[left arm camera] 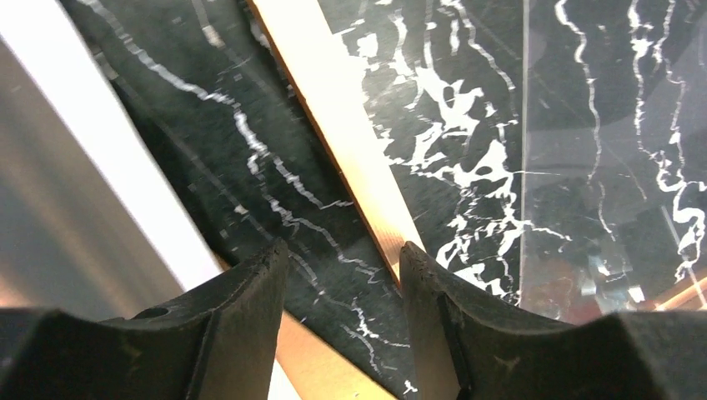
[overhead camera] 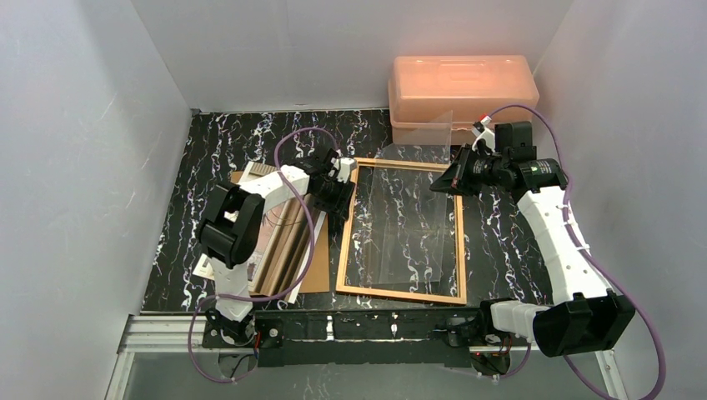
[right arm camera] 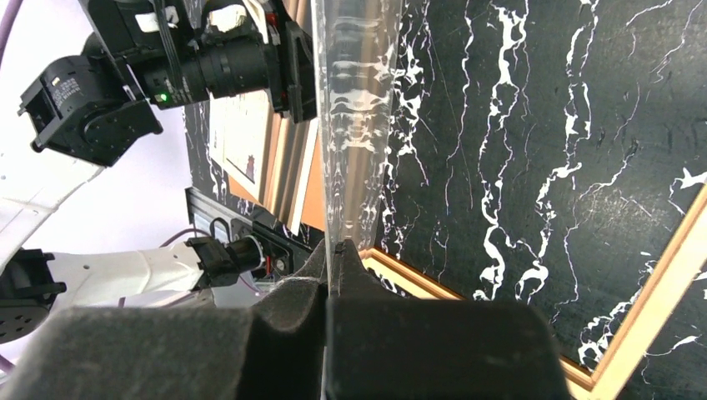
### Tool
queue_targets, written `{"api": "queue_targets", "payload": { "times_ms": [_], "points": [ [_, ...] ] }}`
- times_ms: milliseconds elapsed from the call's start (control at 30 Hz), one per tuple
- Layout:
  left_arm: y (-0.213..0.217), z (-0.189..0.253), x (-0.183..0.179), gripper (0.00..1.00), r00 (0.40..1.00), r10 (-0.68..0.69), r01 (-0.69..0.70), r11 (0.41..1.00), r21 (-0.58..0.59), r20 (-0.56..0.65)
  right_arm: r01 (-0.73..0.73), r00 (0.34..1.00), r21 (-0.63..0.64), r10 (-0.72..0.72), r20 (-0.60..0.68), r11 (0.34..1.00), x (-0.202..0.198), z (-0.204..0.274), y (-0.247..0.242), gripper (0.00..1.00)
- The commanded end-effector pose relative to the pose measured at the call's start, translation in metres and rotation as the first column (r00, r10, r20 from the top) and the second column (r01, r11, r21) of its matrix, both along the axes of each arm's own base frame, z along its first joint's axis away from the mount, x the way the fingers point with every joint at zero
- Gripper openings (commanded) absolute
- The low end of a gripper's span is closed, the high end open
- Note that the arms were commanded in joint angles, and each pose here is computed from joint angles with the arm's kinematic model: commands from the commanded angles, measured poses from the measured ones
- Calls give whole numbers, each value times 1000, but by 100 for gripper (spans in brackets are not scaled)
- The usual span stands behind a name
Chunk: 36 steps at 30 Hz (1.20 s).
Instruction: Put the photo into the frame
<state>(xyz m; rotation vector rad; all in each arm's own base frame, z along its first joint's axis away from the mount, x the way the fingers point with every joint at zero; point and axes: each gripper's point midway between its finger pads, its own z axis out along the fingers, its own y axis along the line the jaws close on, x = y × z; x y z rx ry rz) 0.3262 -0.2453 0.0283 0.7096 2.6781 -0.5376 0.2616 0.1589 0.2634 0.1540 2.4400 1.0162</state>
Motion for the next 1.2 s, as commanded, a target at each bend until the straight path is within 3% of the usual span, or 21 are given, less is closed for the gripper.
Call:
{"api": "queue_targets", "payload": {
  "times_ms": [0, 633, 933, 1167],
  "points": [
    [96, -40, -24, 48, 989, 110, -71, 938, 338, -98, -23, 998, 56, 21, 52, 998, 5, 13, 9, 1],
    [124, -26, -39, 50, 988, 97, -53, 945, 323, -121, -101, 992, 88, 93, 87, 991, 14, 16, 54, 1],
    [113, 31, -21, 68, 988, 131, -118, 981, 156, -78, -140, 983, 81, 129, 130, 987, 26, 28, 67, 1],
    [108, 62, -16, 70, 988, 134, -127, 988, 91, -80, -171, 982, 74, 164, 94, 982, 33, -3, 73, 1]
  ]
}}
